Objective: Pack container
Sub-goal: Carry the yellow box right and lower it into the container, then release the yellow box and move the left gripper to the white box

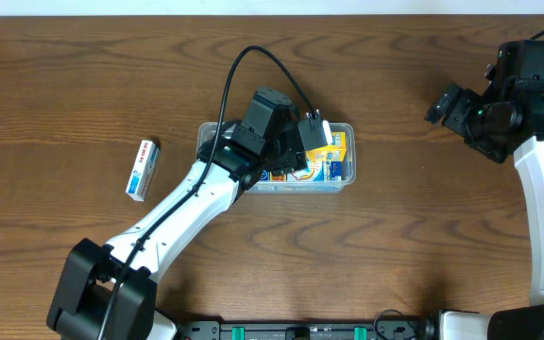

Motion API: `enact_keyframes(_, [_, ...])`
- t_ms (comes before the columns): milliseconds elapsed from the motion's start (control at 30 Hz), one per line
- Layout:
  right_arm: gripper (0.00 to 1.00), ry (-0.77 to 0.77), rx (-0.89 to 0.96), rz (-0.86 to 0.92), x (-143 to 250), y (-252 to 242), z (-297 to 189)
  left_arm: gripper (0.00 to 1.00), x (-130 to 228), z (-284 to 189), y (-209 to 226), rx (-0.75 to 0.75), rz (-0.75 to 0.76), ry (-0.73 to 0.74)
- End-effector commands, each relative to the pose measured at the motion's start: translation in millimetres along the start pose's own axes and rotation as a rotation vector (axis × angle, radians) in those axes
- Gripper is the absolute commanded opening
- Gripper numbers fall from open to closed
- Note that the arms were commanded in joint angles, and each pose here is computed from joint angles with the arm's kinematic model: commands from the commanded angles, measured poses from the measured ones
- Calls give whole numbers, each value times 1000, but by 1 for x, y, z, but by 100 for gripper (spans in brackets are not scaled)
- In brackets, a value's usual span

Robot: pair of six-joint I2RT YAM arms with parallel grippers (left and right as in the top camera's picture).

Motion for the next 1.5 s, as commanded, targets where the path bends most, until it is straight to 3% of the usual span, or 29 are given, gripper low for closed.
enact_keyframes(0, [99, -7, -3, 17, -3, 0, -2, 98, -5, -3, 11, -30, -34, -5])
enact_keyframes(233, [99, -7, -3, 17, -3, 0, -2, 98, -7, -21, 13, -44, -223, -3])
enact_keyframes(467, [99, -7, -3, 17, -3, 0, -2, 98, 16, -92, 28, -228, -536, 131])
enact_keyframes(567, [99, -7, -3, 17, -3, 0, -2, 98, 45, -122, 32, -274, -694, 186])
enact_keyframes(700, [99, -7, -3, 17, -3, 0, -2, 98, 108, -148, 34, -350, -1019, 329])
enact_keyframes(800, [99, -7, -4, 16, -3, 0, -2, 98, 156, -155, 30, -367, -1153, 457])
enact_keyframes(1233, [99, -7, -3, 17, -3, 0, -2, 100, 259, -95, -5, -117, -1275, 738])
enact_keyframes(1367, [99, -7, -3, 17, -3, 0, -2, 97, 272, -77, -16, -61, -1289, 776])
enact_keyframes(1467, [99, -7, -3, 17, -3, 0, -2, 89, 278, -67, -21, -33, -1291, 791])
Point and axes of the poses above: each gripper's point midway between its finger pads, its own z axis out along the fingers, its own y axis along the line the jaws close on, x = y × z, the point moved 8 cm from there along -z, back along the fingers, and after that the axes turned 15 degrees about z, right-handed, at the moved point
